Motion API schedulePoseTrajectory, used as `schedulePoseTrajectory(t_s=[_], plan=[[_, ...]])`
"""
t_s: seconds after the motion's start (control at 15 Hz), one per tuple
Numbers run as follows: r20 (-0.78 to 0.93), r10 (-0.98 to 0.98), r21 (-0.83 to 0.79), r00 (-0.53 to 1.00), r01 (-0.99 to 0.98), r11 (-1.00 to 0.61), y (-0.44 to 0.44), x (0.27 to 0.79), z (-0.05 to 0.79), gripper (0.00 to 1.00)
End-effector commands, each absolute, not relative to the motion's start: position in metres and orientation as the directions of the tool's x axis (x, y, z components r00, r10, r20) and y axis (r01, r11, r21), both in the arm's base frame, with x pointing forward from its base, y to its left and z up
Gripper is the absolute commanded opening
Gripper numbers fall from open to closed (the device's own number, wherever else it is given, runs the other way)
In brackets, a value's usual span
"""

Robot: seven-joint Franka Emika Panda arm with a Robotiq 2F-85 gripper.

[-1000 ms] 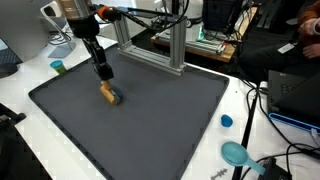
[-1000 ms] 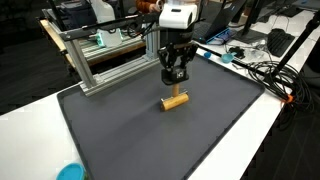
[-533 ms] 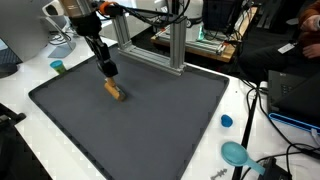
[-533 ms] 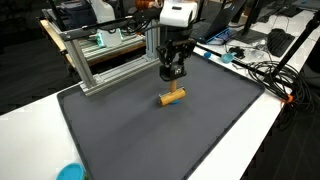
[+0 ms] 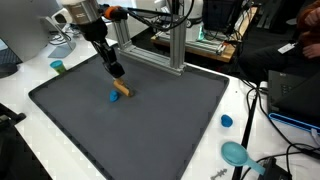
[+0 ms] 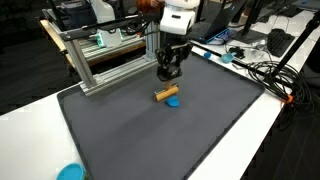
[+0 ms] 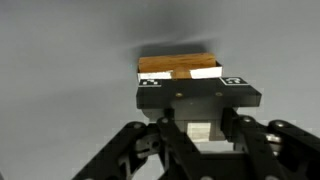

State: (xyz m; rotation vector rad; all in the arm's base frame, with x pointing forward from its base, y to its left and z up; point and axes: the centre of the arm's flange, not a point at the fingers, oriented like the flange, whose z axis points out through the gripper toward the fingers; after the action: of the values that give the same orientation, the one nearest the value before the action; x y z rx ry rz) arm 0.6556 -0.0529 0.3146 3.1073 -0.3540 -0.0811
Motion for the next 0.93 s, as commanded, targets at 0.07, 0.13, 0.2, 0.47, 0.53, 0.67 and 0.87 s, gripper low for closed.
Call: schedulePoseTrajectory(t_s=[0.07,0.13,0.2,0.47,0.53,0.67,0.87], plan=[[0.032,-0.154,0.067,0.987,-0.156,-0.985,-0.027,0.648,0.336,0.21],[0.026,-0.140,0.079,0.990,-0.141,-0.987,-0.021,0.647,0.342,0.21],[0.028,-0.124,0.080,0.992,-0.126,-0.989,-0.015,0.645,0.349,0.21],[0.046,-0.100,0.095,0.994,-0.104,-0.990,-0.002,0.639,0.375,0.21],[0.055,-0.099,0.094,0.994,-0.104,-0.990,-0.002,0.639,0.379,0.21],[0.066,-0.102,0.090,0.993,-0.108,-0.990,-0.006,0.639,0.383,0.21],[0.096,-0.113,0.059,0.989,-0.119,-0.991,-0.020,0.641,0.385,0.21]])
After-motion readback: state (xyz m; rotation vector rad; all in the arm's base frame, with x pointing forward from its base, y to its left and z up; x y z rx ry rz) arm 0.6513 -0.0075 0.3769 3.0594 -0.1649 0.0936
